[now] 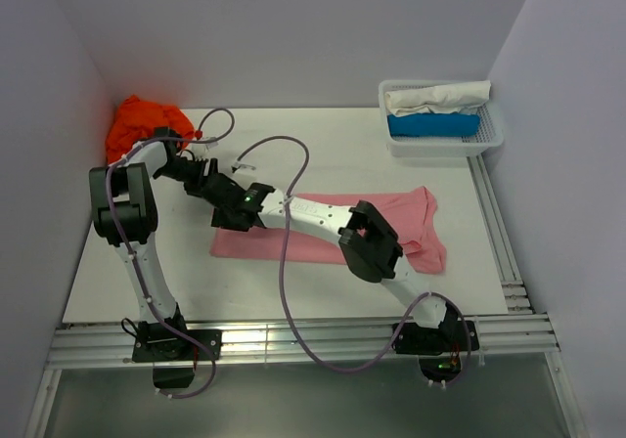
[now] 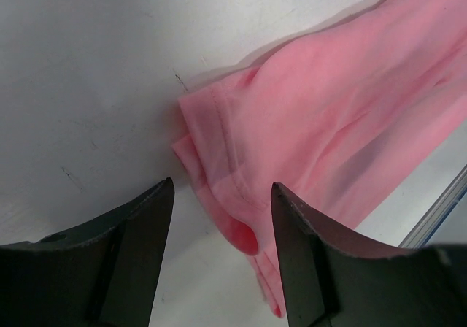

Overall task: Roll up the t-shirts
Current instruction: Roll the tshirt

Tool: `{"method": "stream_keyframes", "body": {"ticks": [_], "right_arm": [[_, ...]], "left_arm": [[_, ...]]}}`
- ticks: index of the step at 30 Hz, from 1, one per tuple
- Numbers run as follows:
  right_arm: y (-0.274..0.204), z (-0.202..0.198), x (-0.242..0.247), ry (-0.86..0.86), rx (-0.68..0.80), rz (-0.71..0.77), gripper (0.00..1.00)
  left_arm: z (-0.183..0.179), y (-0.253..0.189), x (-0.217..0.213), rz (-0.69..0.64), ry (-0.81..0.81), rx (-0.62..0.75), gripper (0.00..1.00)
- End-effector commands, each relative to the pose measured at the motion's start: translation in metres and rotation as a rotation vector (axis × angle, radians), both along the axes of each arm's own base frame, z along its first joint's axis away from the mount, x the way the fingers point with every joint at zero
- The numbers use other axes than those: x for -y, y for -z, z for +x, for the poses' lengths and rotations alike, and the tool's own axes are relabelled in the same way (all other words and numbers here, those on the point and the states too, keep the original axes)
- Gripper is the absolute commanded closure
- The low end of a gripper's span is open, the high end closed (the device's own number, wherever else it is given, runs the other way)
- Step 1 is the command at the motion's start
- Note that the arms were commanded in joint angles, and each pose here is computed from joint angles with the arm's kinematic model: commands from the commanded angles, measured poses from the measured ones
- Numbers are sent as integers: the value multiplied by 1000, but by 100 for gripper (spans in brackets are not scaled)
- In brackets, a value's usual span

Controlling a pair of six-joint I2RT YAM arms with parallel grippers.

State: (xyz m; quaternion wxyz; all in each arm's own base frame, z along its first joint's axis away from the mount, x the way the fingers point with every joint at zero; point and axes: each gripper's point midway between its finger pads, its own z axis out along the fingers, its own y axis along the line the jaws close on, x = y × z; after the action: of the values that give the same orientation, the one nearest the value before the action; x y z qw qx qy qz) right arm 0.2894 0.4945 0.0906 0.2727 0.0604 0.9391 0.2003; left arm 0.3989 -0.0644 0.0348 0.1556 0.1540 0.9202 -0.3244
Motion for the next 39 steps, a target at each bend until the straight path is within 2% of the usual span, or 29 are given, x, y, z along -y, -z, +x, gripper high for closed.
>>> {"method": "stream_keyframes", "body": {"ticks": [1,8,19,26,31,35,39], "right_arm": [[-6,-5,-34,-61,10,44,49],[20,-18,-59,-90,-17,63,49],[54,-39,-48,-85,-75,-64,49],[69,-58,-28,-85,-118,-160,53],[73,-64,-33,-121,-130,-165,55],[69,-63,-41,-131,-122,-139,75],[52,-60,-43,-142,-89,-100,85]], "left_arm": [[1,7,6,-13,4,-6,38],[-3,13,9,-4,19,-19,40],[-6,19,7,43,8,-12,42],[-10,24,7,71,0,-9,49],[-11,28,9,64,-3,-19,55],[-11,28,9,69,-2,-19,63],[-7,22,8,77,-8,1,72]]}}
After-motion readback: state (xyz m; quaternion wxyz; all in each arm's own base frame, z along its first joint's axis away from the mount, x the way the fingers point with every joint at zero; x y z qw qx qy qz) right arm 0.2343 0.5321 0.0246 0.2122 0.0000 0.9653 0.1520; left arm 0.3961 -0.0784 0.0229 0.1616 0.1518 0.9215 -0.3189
